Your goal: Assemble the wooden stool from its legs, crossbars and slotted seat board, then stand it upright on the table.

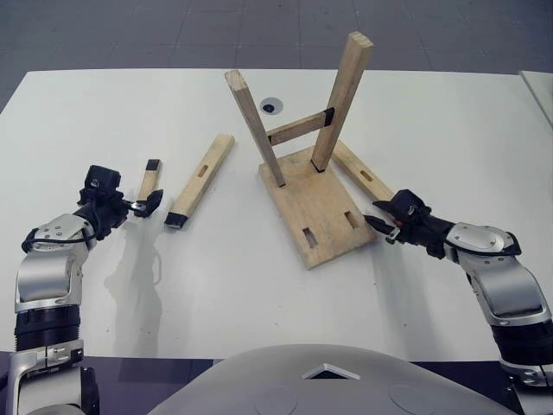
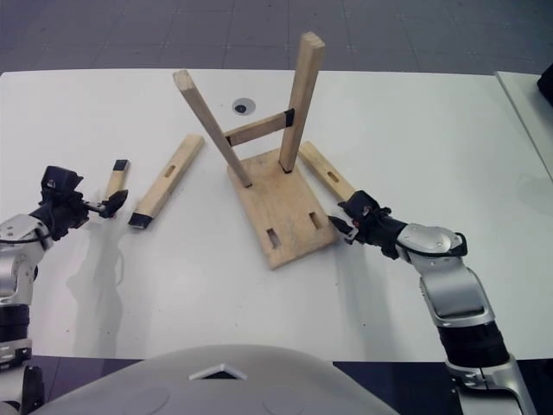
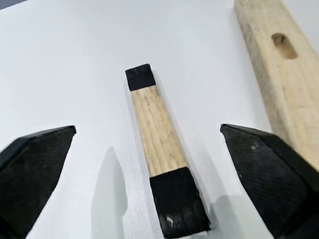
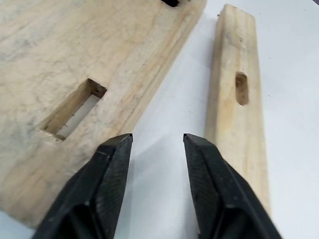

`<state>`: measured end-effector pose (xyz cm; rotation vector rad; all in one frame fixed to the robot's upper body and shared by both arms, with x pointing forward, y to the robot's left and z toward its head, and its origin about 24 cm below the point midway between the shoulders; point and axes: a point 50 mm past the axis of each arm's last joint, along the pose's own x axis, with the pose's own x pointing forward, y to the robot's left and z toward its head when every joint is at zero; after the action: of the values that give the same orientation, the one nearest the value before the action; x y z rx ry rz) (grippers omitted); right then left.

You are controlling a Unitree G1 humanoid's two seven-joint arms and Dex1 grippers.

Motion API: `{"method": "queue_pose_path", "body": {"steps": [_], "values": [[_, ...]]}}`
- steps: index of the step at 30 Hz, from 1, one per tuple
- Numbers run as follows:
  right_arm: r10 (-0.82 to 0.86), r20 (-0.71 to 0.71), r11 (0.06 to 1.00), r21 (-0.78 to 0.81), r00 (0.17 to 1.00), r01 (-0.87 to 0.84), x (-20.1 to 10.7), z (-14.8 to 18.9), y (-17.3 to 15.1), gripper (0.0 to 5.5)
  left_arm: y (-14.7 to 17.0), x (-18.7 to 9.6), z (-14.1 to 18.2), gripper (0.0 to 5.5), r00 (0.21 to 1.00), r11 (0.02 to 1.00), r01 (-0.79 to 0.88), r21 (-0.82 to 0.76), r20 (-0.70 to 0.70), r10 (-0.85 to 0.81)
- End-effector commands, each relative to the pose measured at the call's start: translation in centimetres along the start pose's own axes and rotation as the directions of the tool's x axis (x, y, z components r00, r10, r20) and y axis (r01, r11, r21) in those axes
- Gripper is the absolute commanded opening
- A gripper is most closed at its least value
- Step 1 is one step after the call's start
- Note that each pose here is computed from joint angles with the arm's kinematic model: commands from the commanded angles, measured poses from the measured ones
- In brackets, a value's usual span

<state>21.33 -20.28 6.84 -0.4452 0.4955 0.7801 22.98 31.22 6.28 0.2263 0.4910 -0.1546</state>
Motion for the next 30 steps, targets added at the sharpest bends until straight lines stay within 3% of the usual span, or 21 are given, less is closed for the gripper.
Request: {"method": "queue_pose_path", "body": {"steps": [1,9,18,23,26,30], "values": [[0.044,0.058,0.999,0.014,0.997,-0.045,0.4,1.4,1.3,2.65,0.2,-0.2,-1.0,4.92,0.999,0.999,-0.034,-0.019,-0.026,0.033],[0.012,0.195,1.000,0.005,0.981,-0.013,-0.8,5.8,0.7,3.82,-0.5,-0.4,-1.8,3.65,0.996,0.999,0.000,-0.054,-0.086,-0.005],[0.032,0.449,0.982,0.154,0.893,-0.112,-2.6,11.5,0.3,5.20,-1.5,-0.2,-1.6,2.15,0.993,0.999,0.027,-0.045,-0.118,-0.032],[0.021,0.572,0.959,0.219,0.820,-0.178,-3.1,14.0,-0.2,5.40,-1.1,0.6,0.2,1.35,1.000,1.000,-0.015,-0.017,-0.025,0.014],[0.015,0.614,0.946,0.248,0.789,-0.210,-3.3,14.9,-0.5,5.40,-0.8,1.1,1.7,1.28,0.997,0.999,-0.042,0.006,0.065,0.041],[-0.001,0.690,0.899,0.317,0.724,-0.301,-3.2,16.2,-0.9,5.40,-0.2,1.4,6.2,1.28,0.925,0.990,-0.134,0.048,0.364,0.108]]}}
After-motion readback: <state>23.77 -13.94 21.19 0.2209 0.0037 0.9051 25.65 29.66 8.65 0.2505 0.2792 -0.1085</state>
